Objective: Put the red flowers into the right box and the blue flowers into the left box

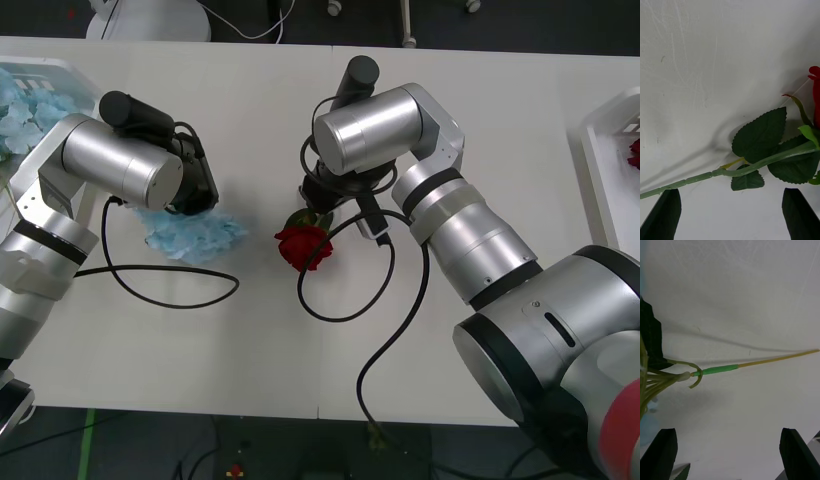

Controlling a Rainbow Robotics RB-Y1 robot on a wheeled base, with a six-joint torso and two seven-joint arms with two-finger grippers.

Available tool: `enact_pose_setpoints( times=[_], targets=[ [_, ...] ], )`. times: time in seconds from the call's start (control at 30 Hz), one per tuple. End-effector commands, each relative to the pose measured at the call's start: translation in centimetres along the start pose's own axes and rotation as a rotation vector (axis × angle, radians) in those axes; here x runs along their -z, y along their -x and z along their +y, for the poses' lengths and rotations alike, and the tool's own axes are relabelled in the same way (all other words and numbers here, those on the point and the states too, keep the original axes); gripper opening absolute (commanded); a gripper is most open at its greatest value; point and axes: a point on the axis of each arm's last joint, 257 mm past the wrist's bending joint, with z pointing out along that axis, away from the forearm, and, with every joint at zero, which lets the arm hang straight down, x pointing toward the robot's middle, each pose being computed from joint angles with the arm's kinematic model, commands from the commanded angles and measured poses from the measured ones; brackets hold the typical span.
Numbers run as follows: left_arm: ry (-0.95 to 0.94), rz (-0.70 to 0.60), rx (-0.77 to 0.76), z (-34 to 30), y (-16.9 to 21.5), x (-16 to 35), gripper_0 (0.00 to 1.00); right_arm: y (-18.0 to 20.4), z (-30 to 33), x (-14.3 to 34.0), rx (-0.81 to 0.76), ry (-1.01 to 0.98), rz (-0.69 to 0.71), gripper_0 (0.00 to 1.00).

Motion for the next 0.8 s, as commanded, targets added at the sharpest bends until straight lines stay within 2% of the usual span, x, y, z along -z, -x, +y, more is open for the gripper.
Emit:
enact_pose_setpoints(
  times=[0.03,0.23,0.5,0.8],
  targets=[
    [-0.032,0.006,-0.060,-1.7,-2.0,1.1,0.78,-0.8,-1.5,-0.3,0.039,-0.009,0.035,0.77],
    [-0.018,-0.056,-0.093,-0.7,1.3,0.3,0.78,0.3,-1.2,-1.1,0.047,0.007,0.029,0.77],
    [0.093,-0.131,-0.231,3.0,6.0,-2.0,0.78,1.1,-1.0,-1.6,0.049,0.015,0.018,0.77],
    [0.121,-0.154,-0.264,3.7,7.5,-2.5,0.78,0.7,-1.4,-1.4,0.036,-0.004,0.032,0.77]
  ],
)
